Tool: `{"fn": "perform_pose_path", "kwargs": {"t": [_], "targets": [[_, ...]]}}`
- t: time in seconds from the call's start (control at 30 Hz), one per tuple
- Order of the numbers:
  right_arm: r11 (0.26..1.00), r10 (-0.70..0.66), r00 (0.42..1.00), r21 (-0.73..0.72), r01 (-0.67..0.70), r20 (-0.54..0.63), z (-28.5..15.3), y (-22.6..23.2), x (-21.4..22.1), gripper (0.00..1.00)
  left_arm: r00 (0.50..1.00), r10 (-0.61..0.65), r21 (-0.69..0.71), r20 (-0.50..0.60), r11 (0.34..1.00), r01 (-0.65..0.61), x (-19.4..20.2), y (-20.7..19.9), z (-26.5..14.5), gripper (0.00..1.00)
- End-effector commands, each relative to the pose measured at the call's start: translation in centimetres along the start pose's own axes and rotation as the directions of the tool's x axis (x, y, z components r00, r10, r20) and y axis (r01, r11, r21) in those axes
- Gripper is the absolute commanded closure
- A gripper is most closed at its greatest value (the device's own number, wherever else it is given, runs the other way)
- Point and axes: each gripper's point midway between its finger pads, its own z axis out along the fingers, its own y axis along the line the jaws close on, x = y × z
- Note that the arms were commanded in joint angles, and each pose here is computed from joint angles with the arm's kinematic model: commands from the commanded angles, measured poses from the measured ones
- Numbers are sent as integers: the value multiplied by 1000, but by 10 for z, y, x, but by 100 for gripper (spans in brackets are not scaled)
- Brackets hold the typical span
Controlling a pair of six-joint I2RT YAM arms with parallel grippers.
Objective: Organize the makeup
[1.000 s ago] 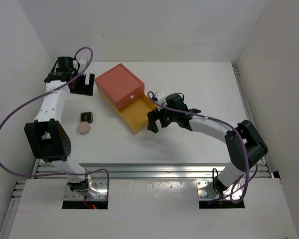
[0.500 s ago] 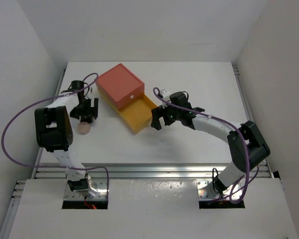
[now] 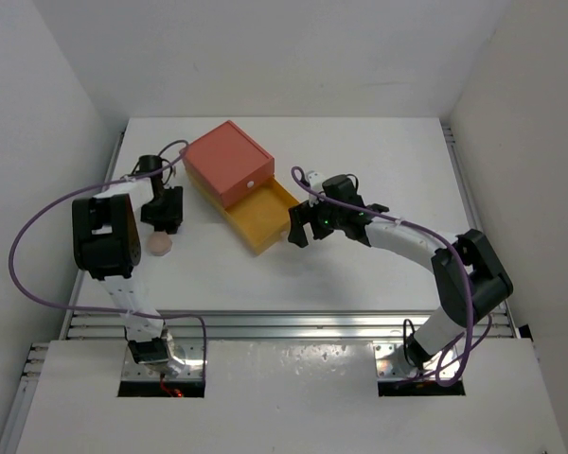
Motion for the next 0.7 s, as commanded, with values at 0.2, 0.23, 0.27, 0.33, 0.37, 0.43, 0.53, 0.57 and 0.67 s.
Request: {"fn": "perform_pose_path", "kwargs": {"t": [0.2, 0.23, 0.27, 0.33, 0.37, 0.43, 0.53, 0.57, 0.67], "targets": [[1000, -5, 999, 11, 5, 46, -2, 0, -16, 9, 993, 83, 77, 87, 993, -90, -13, -2, -50, 55], [1000, -3, 999, 14, 3, 44, -1, -1, -16, 9, 990, 99, 74, 98, 992, -107, -18, 0, -59, 55], [1000, 1, 999, 19, -2, 48, -2, -4, -17, 9, 983, 134, 88, 126, 985, -146, -27, -1, -69, 55], [999, 22, 998, 28, -24, 56, -4, -8, -20, 9, 960, 182, 106, 215, 972, -208, -55, -7, -103, 55], [996, 70, 996, 42, -73, 62, -6, -16, -22, 9, 941, 228, 108, 251, 959, -261, -64, -8, -116, 55], [993, 90, 993, 64, -95, 79, -11, -28, -28, 9, 892, 277, 125, 358, 932, -339, -92, -23, -152, 55], [988, 82, 993, 124, -93, 90, -21, -43, -36, 9, 820, 310, 160, 482, 888, -430, -116, -46, -204, 55], [986, 77, 992, 140, -90, 96, -27, -47, -39, 9, 816, 326, 188, 477, 869, -458, -111, -55, -214, 55], [973, 87, 990, 204, -108, 111, -37, -66, -42, 9, 770, 360, 247, 527, 802, -544, -116, -105, -242, 55]]}}
